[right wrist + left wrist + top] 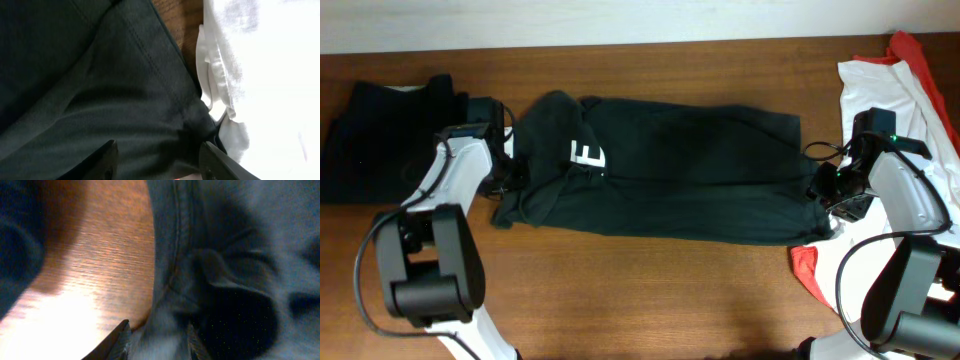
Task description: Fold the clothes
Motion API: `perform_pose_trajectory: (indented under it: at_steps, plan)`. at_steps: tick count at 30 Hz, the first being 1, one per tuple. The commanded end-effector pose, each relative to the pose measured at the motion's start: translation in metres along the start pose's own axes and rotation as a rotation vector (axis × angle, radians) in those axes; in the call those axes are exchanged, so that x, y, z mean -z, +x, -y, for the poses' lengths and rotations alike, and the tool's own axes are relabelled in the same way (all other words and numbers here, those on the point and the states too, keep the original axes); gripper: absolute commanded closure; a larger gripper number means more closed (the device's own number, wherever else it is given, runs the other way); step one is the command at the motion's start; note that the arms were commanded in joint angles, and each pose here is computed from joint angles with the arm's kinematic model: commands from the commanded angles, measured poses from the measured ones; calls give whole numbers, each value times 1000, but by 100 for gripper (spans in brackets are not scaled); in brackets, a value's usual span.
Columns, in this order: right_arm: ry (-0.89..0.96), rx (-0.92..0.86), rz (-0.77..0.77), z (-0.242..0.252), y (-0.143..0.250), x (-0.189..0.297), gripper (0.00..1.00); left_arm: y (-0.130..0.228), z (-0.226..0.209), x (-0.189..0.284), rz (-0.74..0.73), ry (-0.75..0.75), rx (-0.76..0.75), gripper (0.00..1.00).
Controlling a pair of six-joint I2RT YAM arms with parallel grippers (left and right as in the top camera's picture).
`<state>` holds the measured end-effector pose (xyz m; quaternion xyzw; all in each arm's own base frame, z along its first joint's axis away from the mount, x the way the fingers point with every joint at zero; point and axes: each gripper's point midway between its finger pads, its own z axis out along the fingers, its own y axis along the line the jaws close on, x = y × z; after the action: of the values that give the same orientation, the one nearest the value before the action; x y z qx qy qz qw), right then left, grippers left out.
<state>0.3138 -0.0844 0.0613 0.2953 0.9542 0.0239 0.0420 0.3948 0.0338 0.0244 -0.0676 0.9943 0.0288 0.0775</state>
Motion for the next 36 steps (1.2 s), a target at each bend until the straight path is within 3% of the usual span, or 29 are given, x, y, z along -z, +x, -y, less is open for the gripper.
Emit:
perform_pose_trajectory:
  at_steps: [1,2,6,10,13,16,19,23,24,28,36]
  plan:
    - [-12,-7,28,-2,-5,9,44,-1,-4,-16,-16,-26,4,84]
    - [-11,-7,27,-2,-5,9,44,-3,-9,-16,-6,-44,9,100]
    - [-10,-7,25,-2,-4,8,44,-12,-32,-11,31,-81,143,99]
    - [-9,-5,20,-2,-3,8,41,10,-52,-12,-55,-92,313,99]
    - [-6,19,9,0,0,6,41,34,-56,-9,-153,-100,323,100]
    - [-48,38,-9,-7,4,2,55,57,-56,-5,-247,-115,316,100]
    - [-197,166,-17,-36,7,6,54,70,-56,-1,-302,-119,290,100]
    - [-232,236,39,-54,-1,7,54,64,-57,3,-283,-118,273,99]
    - [-243,252,74,-61,-8,8,54,60,-57,5,-271,-115,266,94]
    - [-271,357,181,-84,-27,9,54,43,-62,28,-224,-126,256,41]
    - [-242,383,64,-91,-12,-37,54,18,-59,71,-123,-101,258,39]
